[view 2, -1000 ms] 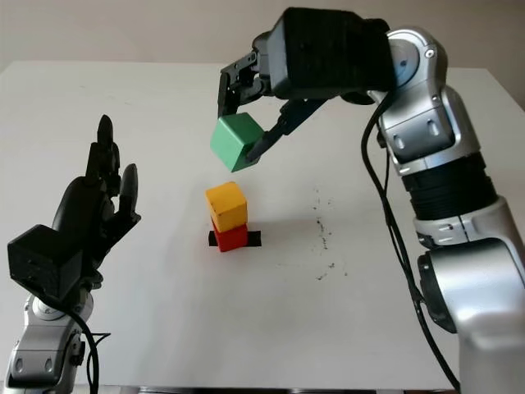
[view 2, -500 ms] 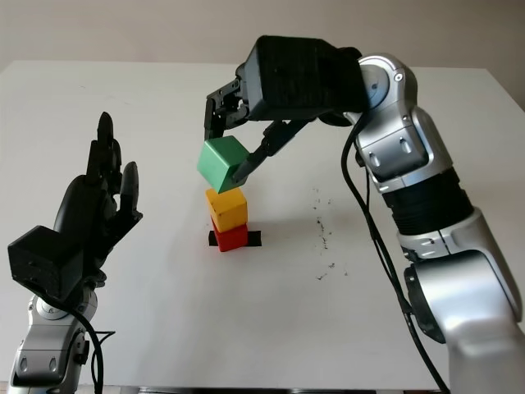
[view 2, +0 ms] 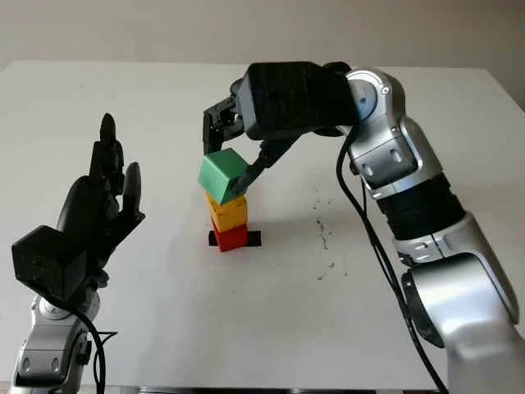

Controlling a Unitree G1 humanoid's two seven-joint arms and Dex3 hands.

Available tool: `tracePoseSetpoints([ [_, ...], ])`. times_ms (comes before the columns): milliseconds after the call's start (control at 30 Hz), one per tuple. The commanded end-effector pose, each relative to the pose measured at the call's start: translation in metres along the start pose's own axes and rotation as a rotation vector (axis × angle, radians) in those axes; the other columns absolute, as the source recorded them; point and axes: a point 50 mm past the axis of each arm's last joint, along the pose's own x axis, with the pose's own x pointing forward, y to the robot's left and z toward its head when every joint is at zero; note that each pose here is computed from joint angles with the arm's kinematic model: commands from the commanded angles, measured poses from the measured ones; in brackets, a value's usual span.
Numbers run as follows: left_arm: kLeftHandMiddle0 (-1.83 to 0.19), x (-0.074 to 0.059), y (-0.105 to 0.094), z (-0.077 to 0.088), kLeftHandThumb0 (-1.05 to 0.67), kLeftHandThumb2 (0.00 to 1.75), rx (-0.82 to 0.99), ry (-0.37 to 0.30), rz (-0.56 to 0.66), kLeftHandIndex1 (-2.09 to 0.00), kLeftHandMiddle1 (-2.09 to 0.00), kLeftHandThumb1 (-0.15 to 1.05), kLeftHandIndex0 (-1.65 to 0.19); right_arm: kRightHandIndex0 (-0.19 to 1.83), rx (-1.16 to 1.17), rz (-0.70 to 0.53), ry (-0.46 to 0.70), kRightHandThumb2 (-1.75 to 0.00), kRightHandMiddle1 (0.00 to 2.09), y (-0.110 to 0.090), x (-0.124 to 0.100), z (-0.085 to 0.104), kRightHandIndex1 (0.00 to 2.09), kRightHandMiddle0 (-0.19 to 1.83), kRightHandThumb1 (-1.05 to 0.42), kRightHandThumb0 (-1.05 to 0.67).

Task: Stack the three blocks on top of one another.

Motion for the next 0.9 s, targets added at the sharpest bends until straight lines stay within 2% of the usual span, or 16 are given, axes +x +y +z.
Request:
tracePoseSetpoints([
  [0, 0.19, -0.0003, 0.0001, 0.0038, -0.73, 0.72, 0.002, -0.014, 0.005, -0.02, -0.01, 1.05, 0.19, 0.36, -0.006, -0.004, -0.005, -0.05, 1.5, 0.0008, 0.0013, 0.0013, 0.06, 0.37, -0.94, -0.46],
  [867, 0.19, -0.0008, -0.0041, 0.0024, -0.73, 0.73, -0.01, -0.011, -0.001, 0.0, 0.0, 1.05, 0.19, 0.37, -0.009, 0.011, -0.012, -0.05, 1.52, 0.004, 0.0072, 0.0028, 0.06, 0.36, -0.95, -0.46],
])
